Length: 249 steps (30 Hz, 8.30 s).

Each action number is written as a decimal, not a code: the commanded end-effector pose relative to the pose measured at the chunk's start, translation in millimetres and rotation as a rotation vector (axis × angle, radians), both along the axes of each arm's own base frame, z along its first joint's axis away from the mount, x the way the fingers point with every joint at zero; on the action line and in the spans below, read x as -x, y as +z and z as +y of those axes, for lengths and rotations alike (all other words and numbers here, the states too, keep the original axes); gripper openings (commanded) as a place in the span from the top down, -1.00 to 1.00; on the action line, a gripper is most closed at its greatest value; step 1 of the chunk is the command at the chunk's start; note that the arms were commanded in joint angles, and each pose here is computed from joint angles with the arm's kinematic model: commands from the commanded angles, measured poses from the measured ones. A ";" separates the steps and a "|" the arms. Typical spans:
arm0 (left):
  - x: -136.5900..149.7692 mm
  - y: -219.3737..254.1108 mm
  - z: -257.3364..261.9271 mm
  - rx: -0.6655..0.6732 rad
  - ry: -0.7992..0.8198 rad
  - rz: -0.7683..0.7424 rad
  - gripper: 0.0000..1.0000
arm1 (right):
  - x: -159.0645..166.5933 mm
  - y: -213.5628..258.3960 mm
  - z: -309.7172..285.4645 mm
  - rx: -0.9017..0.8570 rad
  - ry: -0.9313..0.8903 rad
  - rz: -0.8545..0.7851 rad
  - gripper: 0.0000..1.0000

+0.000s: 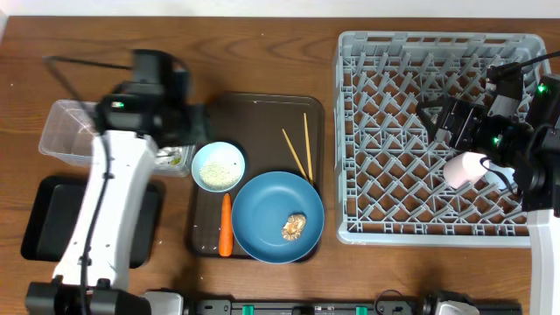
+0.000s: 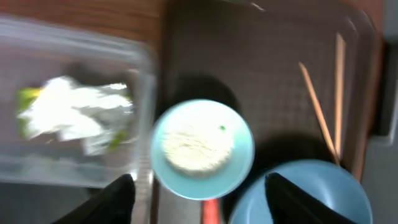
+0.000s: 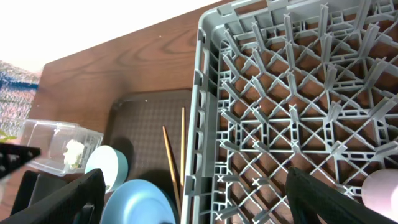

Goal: Sort waste into correct bins and load items into the dishwasher rack
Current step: 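Drop the foil into the clear plastic bin, then grasp the rice bowl rim with the left gripper, then tip the rice out of the bowl onto the black tray, then carry the empty light-blue bowl with the left gripper over the rack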

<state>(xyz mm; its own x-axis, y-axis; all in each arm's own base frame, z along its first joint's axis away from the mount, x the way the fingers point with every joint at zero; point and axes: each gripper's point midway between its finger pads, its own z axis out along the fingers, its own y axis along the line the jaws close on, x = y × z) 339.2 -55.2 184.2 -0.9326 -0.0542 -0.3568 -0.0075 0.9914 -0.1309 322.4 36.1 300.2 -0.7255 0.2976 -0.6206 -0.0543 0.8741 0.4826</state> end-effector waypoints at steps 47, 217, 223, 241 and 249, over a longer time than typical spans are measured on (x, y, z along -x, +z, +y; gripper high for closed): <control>-2.7 -183.2 -62.0 -0.198 -0.192 0.282 0.88 | 1.5 -3.2 2.5 0.016 0.022 0.008 -0.71; -38.9 64.3 -324.0 1.091 -0.763 -0.622 0.88 | 0.3 -18.4 -77.5 0.157 -0.393 0.096 -0.82; -43.7 44.2 -328.0 1.098 -0.744 -0.587 0.88 | 2.1 -20.4 -78.3 0.163 -0.397 0.107 -0.84; -20.6 29.5 -372.7 1.165 -0.751 -0.611 0.87 | 6.8 -24.9 -77.4 0.164 -0.392 0.134 -0.86; -25.5 5.7 -375.7 1.159 -0.706 -0.556 0.88 | 11.2 -28.8 -76.6 0.181 -0.374 0.154 -0.86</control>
<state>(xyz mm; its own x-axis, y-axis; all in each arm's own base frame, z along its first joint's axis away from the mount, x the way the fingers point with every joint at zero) 355.2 -429.7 193.3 -0.6394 -0.1379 -0.7564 0.7510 0.0987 -0.6529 312.6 -35.1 272.1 -0.6766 0.4549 -0.5790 0.3327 0.8904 0.3107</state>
